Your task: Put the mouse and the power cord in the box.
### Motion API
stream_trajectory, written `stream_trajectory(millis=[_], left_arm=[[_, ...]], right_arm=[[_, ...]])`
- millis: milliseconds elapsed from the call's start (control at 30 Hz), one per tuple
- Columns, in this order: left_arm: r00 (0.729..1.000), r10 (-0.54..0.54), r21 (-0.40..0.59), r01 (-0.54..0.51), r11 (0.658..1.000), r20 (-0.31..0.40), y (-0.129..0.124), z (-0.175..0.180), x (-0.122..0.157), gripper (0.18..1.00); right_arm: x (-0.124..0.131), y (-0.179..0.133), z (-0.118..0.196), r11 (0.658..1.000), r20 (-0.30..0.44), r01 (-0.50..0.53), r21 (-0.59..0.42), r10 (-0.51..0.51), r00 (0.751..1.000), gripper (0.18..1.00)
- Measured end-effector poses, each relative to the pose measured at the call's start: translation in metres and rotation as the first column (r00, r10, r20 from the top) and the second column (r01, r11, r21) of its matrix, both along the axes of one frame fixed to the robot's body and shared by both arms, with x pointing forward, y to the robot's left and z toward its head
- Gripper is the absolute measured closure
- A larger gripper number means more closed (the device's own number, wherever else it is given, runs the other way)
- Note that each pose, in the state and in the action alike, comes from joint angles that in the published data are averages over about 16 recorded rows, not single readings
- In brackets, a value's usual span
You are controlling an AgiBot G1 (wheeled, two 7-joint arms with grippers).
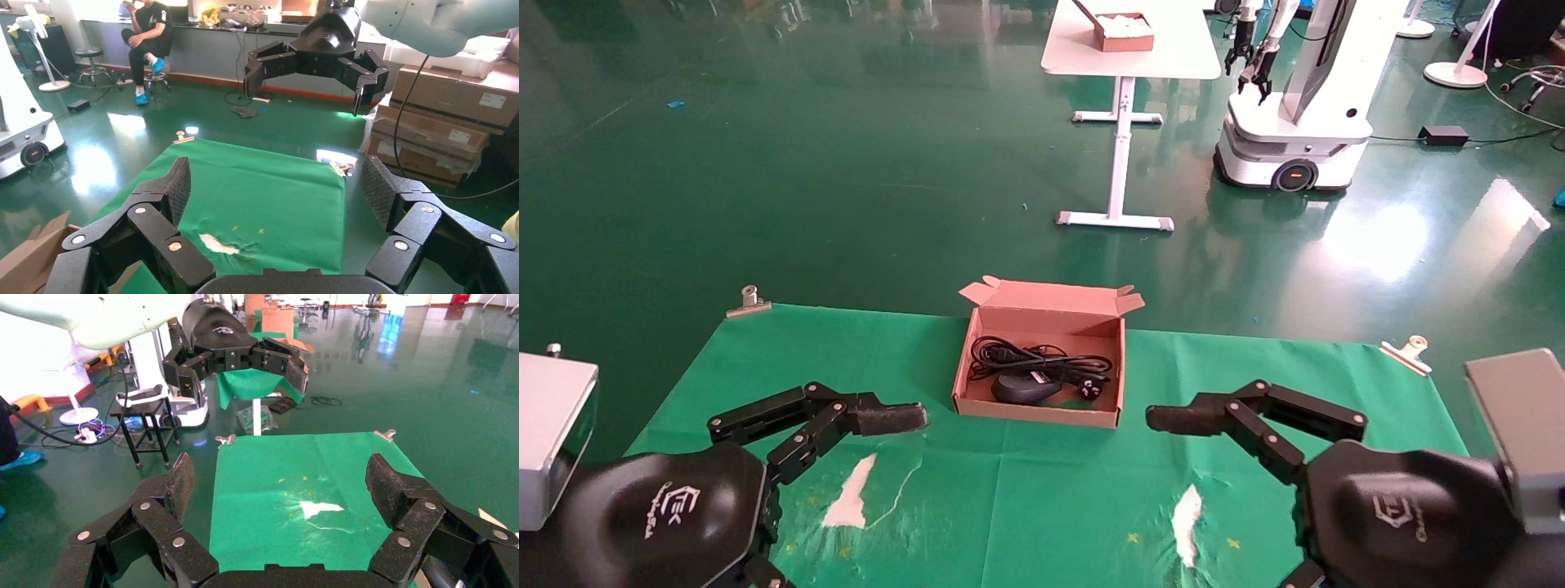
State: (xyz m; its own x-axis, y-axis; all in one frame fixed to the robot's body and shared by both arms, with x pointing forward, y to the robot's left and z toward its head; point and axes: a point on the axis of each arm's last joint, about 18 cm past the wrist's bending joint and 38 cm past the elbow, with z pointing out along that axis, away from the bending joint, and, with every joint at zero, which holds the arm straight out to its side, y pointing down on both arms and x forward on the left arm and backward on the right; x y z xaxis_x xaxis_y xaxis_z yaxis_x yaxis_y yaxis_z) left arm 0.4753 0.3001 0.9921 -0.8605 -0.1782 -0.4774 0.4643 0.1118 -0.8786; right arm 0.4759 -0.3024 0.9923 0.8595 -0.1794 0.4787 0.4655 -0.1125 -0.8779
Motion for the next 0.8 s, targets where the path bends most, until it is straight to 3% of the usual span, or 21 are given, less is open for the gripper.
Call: stream_trajectory(millis=[800], left_arm=[[1.0, 0.0, 0.0, 0.0, 1.0, 0.0, 0.0, 0.0, 0.0, 0.184]], right_arm=[[0.0001, -0.0001, 0.0002, 1.0, 0.0, 0.0, 0.0, 0.0, 1.0, 0.178]])
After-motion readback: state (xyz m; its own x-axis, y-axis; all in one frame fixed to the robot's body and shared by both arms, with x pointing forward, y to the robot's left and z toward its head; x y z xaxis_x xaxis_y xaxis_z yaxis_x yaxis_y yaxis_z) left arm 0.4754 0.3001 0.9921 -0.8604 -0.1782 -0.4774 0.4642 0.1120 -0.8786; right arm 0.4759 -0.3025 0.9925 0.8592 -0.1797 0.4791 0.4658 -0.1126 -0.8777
